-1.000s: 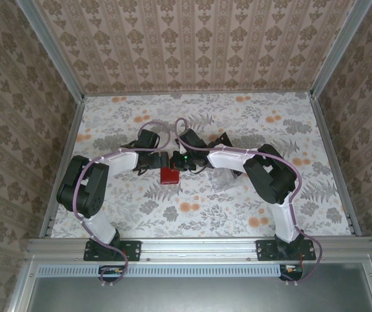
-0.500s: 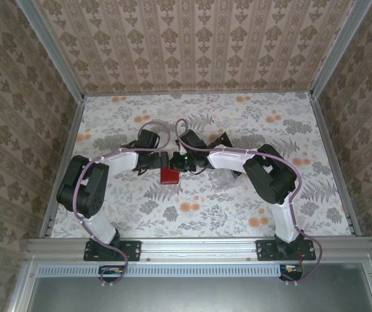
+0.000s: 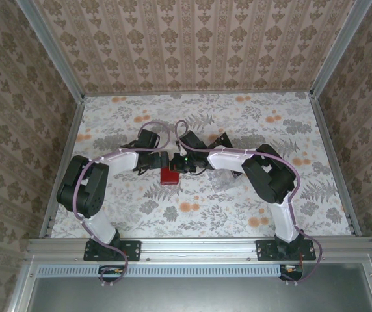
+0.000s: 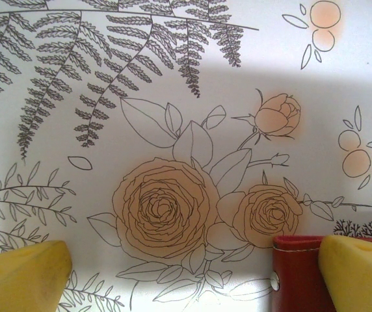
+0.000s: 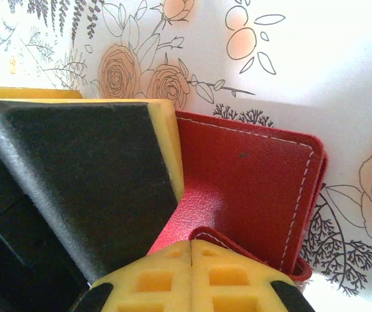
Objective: Put the credit cards into the card holder
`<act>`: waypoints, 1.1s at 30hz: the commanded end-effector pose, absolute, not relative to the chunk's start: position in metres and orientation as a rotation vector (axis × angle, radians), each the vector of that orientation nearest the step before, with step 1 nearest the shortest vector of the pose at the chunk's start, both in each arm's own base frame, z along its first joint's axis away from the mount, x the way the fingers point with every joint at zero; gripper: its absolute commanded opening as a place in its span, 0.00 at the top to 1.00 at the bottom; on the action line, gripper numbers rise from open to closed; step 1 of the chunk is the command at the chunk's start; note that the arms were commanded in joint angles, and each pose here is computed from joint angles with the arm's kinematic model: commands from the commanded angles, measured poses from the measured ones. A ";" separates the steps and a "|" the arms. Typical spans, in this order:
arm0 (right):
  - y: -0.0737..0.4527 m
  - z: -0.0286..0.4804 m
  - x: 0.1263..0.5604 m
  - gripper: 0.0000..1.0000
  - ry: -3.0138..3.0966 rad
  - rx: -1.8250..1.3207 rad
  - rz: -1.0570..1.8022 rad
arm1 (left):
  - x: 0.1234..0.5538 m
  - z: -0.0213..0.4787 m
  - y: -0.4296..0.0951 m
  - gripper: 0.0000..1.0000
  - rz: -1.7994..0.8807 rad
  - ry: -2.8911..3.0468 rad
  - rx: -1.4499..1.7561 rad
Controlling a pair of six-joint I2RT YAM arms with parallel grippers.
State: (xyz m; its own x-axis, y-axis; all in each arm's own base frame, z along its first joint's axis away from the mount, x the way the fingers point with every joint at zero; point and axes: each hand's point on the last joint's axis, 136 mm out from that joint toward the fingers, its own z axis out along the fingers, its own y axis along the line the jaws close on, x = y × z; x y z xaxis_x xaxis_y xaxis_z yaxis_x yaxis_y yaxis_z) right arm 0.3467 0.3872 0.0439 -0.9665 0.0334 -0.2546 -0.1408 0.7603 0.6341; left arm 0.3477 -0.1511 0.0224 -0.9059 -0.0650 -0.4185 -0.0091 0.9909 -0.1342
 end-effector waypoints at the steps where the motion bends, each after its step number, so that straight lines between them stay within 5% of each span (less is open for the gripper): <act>1: 0.380 0.022 0.341 1.00 2.757 -0.057 0.966 | 0.326 -0.003 -0.147 0.01 -0.153 2.800 -0.039; 33: 0.355 -0.001 0.318 1.00 2.812 0.010 0.914 | 0.325 -0.003 -0.146 0.00 -0.146 2.802 -0.037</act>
State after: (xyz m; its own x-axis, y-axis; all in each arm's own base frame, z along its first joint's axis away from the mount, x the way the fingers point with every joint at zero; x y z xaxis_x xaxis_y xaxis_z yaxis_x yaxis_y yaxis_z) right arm 0.3420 0.3832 0.0376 -0.9560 0.0679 -0.2853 -0.1492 0.7249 0.6725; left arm 0.3476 -0.1512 0.0224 -0.9060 -0.0645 -0.4182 -0.0087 0.9909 -0.1340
